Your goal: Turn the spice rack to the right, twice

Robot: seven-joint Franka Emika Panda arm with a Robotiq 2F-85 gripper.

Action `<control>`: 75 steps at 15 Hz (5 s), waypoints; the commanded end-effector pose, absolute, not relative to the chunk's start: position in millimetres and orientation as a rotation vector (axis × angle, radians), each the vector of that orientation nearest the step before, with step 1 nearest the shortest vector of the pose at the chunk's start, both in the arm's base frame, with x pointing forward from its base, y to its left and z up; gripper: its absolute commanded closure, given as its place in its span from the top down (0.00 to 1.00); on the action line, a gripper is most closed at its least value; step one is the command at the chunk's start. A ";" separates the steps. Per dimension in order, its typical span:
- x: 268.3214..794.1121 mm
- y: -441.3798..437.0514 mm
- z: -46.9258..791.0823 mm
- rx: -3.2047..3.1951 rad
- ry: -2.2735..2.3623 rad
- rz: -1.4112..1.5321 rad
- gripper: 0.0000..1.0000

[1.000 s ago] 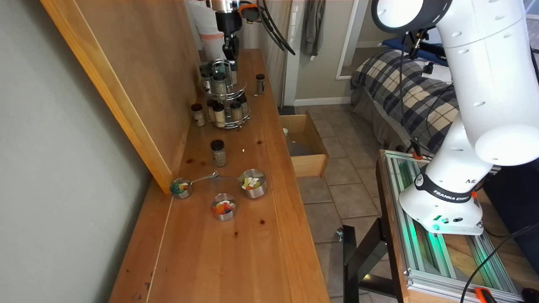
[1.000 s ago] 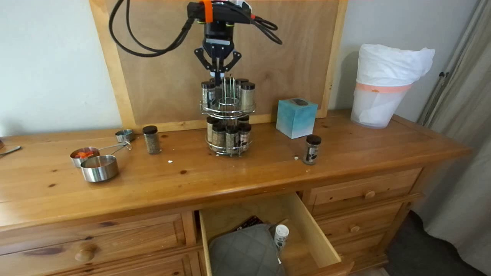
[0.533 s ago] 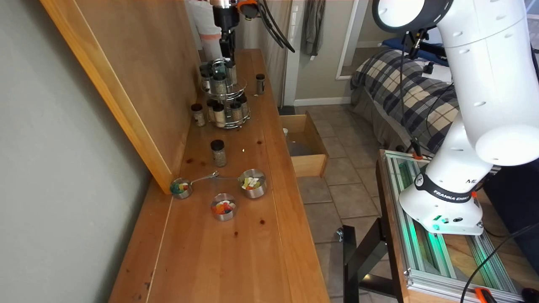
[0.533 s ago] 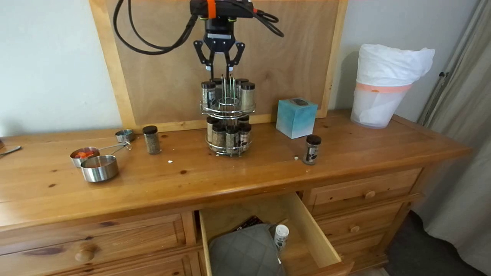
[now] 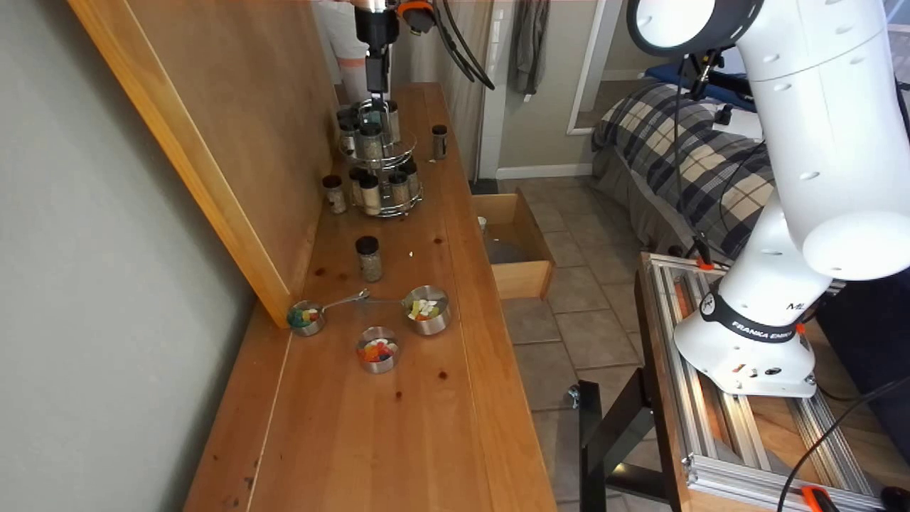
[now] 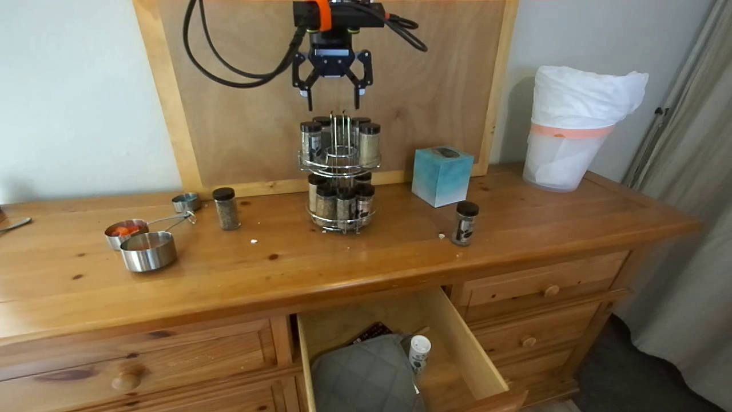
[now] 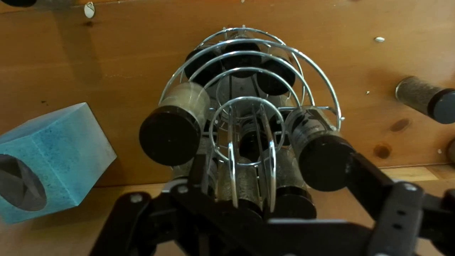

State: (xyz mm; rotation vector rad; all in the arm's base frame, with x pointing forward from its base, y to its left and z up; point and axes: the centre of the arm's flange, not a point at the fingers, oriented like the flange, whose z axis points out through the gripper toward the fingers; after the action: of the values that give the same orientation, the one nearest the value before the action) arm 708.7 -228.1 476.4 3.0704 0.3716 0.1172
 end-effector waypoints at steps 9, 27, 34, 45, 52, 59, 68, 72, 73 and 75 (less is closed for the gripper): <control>709.7 -220.3 482.0 3.059 0.419 0.139 0.69; 711.7 -219.6 478.7 3.057 0.426 0.128 0.47; 713.1 -222.5 468.8 3.066 0.419 0.101 0.30; 713.1 -232.2 463.0 3.099 0.276 0.085 0.02; 715.8 -236.0 462.4 3.161 -0.068 0.069 0.02; 718.7 -242.8 459.8 3.102 -0.512 0.072 0.02; 729.1 -241.1 452.7 3.015 -0.898 0.072 0.01; 728.4 -239.0 453.2 3.011 -0.914 0.062 0.36; 728.2 -238.9 450.2 3.012 -0.916 0.051 0.44; 728.2 -236.5 446.9 3.018 -0.913 0.037 0.58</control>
State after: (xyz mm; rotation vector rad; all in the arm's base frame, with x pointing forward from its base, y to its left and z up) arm 717.6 -234.5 448.0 3.0140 -0.8836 0.0678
